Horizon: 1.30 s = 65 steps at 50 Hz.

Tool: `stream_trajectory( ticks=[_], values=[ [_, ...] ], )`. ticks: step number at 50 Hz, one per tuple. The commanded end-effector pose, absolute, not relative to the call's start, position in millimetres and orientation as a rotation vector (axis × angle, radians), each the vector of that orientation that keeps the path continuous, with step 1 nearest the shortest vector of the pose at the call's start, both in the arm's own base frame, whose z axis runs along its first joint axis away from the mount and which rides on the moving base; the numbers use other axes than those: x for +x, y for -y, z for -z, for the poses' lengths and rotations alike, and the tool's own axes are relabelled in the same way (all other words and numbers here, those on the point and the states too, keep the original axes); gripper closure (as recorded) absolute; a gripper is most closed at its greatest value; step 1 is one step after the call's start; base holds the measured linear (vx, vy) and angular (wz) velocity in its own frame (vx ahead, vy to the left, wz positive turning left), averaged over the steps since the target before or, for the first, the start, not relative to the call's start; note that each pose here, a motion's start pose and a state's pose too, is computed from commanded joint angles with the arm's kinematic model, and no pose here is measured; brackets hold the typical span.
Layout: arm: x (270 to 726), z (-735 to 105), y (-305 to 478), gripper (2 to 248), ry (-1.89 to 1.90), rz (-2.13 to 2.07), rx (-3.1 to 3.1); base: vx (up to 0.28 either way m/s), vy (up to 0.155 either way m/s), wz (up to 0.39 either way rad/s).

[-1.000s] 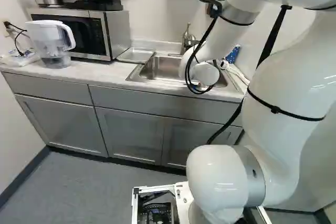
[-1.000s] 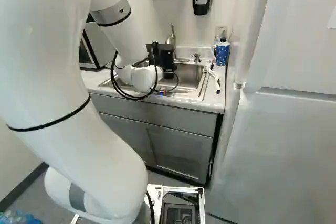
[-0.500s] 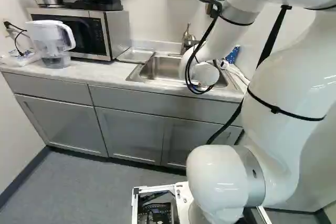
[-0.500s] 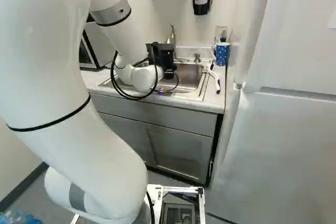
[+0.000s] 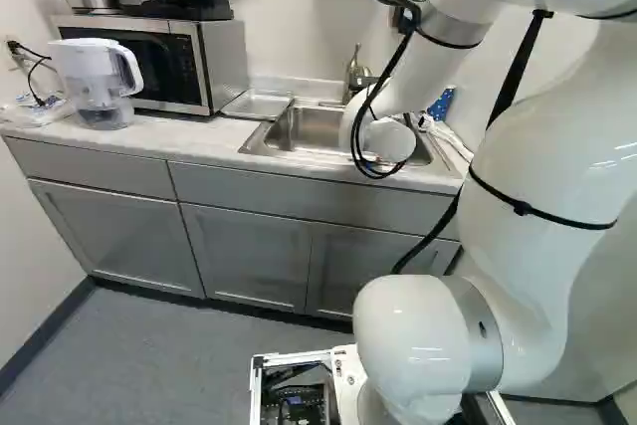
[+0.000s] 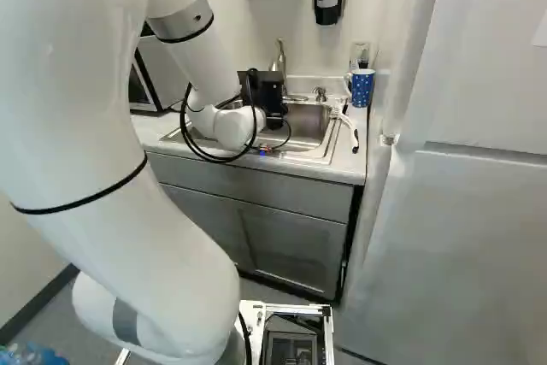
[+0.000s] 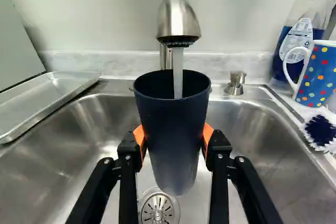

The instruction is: Rinse the cup and place it in the tray

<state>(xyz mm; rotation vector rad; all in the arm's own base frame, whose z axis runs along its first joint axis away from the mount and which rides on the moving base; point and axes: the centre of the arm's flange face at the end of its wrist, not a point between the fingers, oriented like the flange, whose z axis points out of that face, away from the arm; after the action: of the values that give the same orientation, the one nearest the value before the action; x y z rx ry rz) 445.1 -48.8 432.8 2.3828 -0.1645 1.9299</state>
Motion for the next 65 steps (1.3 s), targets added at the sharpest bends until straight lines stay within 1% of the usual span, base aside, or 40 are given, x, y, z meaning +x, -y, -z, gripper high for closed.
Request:
stream_trajectory(
  ticks=[39, 65],
  values=[
    [445, -433, 47, 127, 0.161, -1.931, 2.385, 0.0, 0.0, 0.0],
    [444, -433, 15, 127, 0.075, -1.961, 2.423, 0.0, 0.0, 0.0]
  ],
)
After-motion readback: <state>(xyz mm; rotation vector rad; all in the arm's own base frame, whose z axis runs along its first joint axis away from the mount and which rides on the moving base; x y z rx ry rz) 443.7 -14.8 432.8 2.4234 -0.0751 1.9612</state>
